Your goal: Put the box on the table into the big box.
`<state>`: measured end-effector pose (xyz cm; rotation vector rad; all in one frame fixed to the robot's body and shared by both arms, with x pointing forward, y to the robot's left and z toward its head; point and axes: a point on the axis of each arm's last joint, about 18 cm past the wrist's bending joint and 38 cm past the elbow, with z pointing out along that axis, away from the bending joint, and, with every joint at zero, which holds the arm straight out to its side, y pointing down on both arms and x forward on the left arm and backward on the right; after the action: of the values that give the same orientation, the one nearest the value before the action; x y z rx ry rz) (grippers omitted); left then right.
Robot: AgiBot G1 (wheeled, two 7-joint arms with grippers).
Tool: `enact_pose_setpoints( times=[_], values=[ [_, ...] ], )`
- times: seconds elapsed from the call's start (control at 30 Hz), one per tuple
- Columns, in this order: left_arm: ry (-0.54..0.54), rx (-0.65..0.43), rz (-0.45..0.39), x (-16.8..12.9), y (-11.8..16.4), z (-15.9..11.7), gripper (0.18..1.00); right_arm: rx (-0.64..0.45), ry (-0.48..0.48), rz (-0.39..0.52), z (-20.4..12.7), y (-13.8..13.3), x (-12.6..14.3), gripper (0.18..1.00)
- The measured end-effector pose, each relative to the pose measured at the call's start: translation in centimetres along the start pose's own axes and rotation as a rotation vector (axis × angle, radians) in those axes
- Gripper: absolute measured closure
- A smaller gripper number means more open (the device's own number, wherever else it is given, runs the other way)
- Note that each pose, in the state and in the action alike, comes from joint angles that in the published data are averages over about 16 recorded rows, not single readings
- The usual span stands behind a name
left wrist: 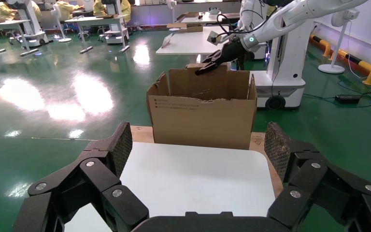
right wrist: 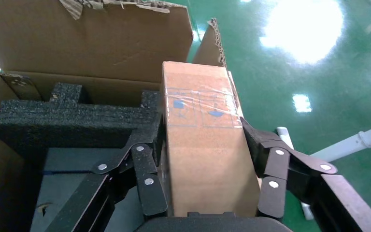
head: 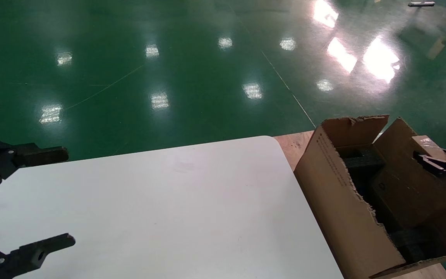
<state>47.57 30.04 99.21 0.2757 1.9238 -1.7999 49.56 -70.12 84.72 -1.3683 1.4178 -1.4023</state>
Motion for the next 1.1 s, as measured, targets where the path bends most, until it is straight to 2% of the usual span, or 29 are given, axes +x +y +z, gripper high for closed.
enact_pose_setpoints(
  times=[0.2,0.67,0.87,1.1],
  values=[
    [0.000,0.000,0.000,0.0,0.0,0.0,0.184,0.000,0.001,0.000,0.0,0.0,0.0,0.602],
    [0.000,0.000,0.000,0.0,0.0,0.0,0.184,0.021,-0.019,0.002,0.2,-0.6,-0.5,0.356],
    [0.000,0.000,0.000,0.0,0.0,0.0,0.184,0.083,-0.081,-0.011,0.6,-2.7,-2.1,0.268],
    [0.000,0.000,0.000,0.0,0.0,0.0,0.184,0.225,-0.209,-0.054,0.9,-7.6,-5.8,0.205]
  ],
)
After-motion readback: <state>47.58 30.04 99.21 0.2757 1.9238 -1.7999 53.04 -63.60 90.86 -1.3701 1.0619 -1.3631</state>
